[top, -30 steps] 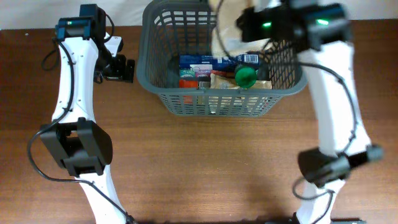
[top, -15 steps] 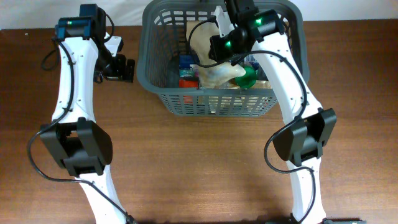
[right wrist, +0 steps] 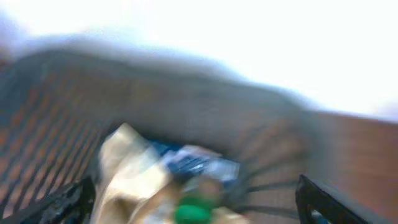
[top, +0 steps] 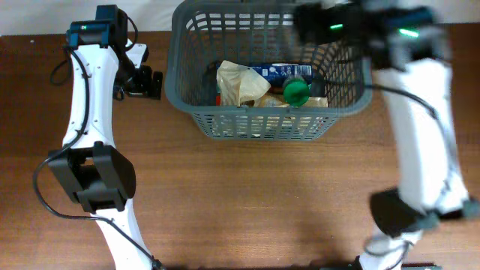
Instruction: Pack container
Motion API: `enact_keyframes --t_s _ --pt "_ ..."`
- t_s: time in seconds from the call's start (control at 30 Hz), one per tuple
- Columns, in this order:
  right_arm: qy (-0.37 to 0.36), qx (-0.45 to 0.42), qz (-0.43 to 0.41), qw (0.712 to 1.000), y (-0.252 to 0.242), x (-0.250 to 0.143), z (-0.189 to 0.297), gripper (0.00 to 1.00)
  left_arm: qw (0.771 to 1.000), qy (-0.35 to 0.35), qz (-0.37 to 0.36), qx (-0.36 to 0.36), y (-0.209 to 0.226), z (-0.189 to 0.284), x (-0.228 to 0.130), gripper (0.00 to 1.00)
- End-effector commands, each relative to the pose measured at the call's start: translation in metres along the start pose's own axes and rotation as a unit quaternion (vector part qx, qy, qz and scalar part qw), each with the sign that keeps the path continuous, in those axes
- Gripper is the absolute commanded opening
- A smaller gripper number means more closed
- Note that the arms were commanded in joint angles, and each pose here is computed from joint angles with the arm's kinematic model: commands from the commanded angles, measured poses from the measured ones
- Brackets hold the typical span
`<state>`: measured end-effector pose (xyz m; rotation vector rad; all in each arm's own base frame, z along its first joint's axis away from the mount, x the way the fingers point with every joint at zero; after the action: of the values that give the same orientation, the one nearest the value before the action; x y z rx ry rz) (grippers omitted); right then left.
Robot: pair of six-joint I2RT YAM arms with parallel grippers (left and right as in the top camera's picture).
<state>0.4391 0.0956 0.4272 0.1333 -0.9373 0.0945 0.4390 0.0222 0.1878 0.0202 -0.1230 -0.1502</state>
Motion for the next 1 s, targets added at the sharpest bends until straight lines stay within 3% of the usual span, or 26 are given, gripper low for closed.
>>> enact_keyframes --t_s 0.0,0.17,0.33,0.7,0.97 --pt "-0.085 -0.129 -0.044 0.987 -0.080 0.025 0.081 0.99 1.000 0.000 0.006 0.002 0.003 0.000 -0.001 0.99" --pt "-0.076 -0.245 -0.129 0.958 -0.194 0.004 0.117 0.99 1.000 0.000 0.006 0.002 0.003 0.000 -0.001 0.99" --pt "-0.020 -0.193 -0.196 0.961 -0.245 -0.033 0.094 0.99 1.000 -0.001 0.006 0.002 0.003 0.000 -0.001 0.99" --pt "0.118 -0.172 -0.251 0.945 -0.264 -0.112 0.031 0.99 1.000 0.000 0.006 0.002 0.003 0.000 -0.001 0.99" --pt "0.146 -0.169 -0.260 0.940 -0.264 -0.130 0.021 0.99 1.000 0.000 0.006 0.002 0.003 0.000 -0.001 0.99"
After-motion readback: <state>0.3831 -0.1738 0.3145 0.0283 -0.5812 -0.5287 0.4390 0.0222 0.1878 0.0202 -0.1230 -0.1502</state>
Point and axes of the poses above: each gripper's point midway between its finger pads, its own z axis back along the fingers, its own y axis along the line the jaws close on, x = y × z, the point moved 3 cm from there along z, back along the fingers, and after that the axes turned 4 degrees about -z, right-handed, at the moved point
